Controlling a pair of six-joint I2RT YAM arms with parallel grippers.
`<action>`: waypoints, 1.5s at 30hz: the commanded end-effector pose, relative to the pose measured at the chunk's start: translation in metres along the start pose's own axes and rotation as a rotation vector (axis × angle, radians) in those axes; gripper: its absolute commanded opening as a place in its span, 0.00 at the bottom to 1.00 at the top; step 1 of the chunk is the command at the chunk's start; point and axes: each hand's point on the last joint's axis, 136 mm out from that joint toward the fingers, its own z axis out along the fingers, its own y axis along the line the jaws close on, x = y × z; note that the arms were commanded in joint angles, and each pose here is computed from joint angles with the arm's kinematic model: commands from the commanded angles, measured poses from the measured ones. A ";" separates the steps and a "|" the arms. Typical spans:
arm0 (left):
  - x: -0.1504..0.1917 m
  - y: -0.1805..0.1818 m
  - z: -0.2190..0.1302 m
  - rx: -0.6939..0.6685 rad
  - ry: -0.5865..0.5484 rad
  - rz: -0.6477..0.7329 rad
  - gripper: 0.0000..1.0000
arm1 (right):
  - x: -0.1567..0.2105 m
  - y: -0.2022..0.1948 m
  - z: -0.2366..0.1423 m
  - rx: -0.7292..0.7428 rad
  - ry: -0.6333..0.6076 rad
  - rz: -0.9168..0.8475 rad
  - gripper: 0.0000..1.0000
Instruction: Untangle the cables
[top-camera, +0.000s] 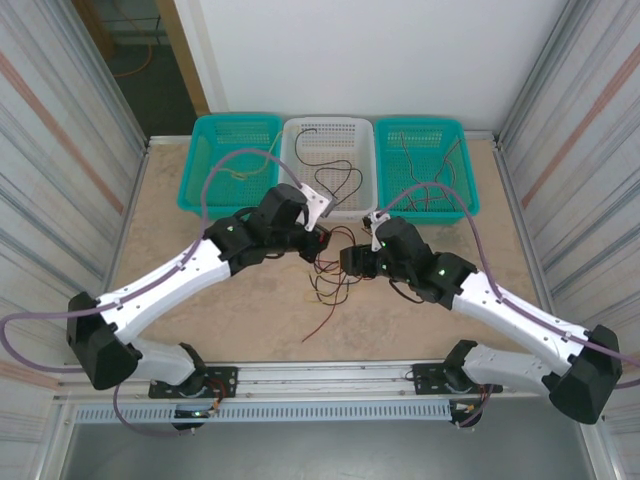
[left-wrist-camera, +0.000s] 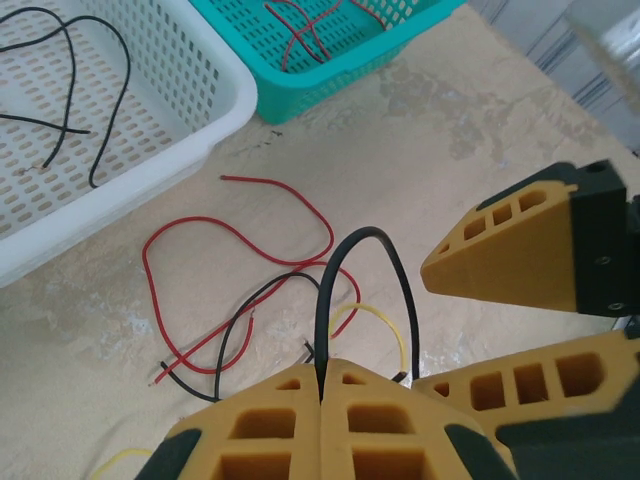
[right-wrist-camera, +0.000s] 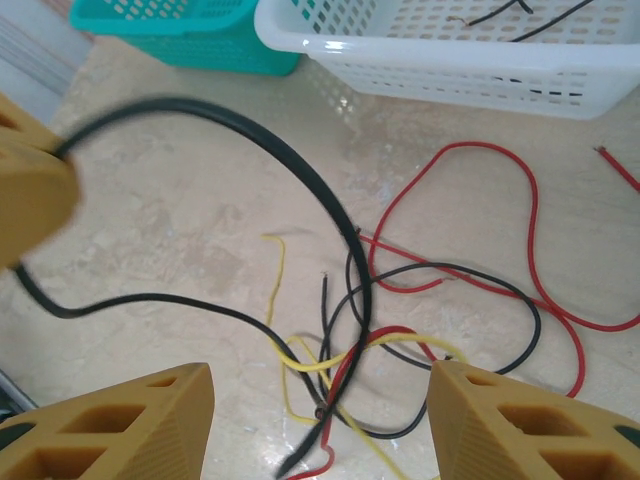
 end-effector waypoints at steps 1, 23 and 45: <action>-0.010 0.001 -0.019 0.035 -0.058 -0.065 0.00 | -0.011 -0.003 0.000 0.043 -0.029 -0.020 0.58; -0.053 0.026 -0.135 0.127 -0.363 -0.253 0.00 | 0.051 -0.060 0.055 0.176 0.148 0.127 0.42; -0.053 0.026 -0.126 0.168 -0.359 -0.290 0.00 | -0.091 0.076 -0.059 -0.258 -0.255 -0.038 0.49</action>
